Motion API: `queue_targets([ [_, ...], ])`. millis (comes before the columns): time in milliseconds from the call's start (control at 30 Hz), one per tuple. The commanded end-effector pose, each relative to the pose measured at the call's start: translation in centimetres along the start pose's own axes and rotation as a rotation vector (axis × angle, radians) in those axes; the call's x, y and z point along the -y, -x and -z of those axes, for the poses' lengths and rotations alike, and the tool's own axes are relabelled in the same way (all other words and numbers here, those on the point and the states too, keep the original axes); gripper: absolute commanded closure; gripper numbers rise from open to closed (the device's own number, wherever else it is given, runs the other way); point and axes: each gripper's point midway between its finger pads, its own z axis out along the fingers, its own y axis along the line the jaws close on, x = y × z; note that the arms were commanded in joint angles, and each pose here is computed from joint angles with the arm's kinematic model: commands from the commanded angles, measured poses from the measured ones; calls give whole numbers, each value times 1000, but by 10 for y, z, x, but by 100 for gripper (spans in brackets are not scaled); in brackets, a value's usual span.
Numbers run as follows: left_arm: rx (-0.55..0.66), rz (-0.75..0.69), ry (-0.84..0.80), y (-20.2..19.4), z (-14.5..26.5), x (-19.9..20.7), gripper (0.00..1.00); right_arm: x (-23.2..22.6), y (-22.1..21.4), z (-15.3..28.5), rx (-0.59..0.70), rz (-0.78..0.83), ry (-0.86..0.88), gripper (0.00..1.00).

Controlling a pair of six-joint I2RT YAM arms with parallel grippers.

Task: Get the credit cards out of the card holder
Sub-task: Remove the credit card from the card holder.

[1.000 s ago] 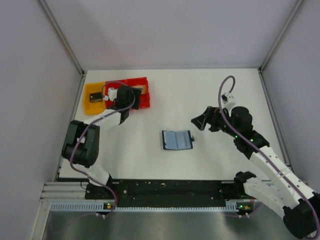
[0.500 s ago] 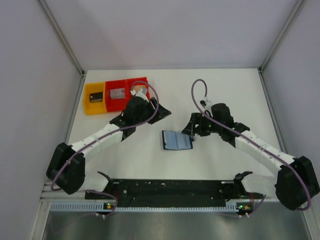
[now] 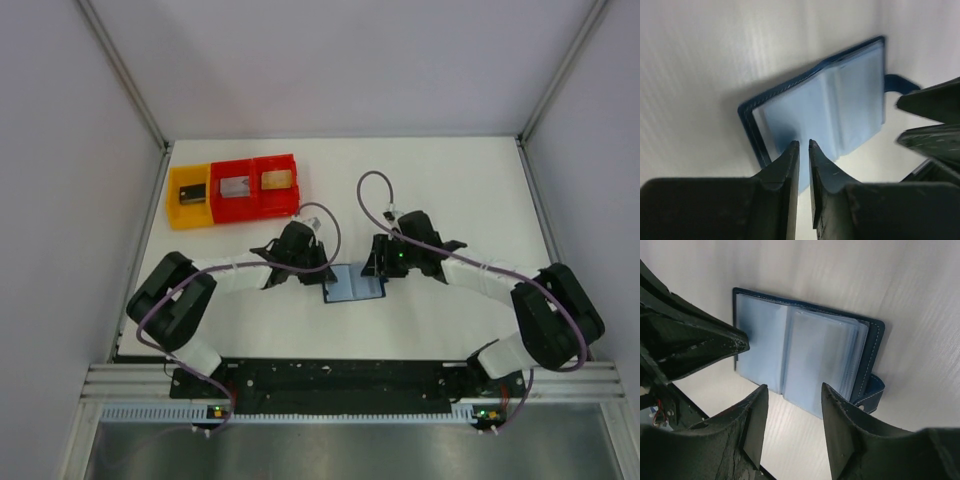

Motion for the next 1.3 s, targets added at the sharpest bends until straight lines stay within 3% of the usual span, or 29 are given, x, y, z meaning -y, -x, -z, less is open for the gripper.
queue_targets([
  [0,-42,9,57,-26,-7,-29,86,3,11,-8,50,11,-24,54],
  [267,-90,18,153,-52,-6,-59,93,15,-1,-20,3,7,-50,55],
  [1267,-115,69,188,-86,10,-67,99,24,3,-2,26,4,-159,57],
])
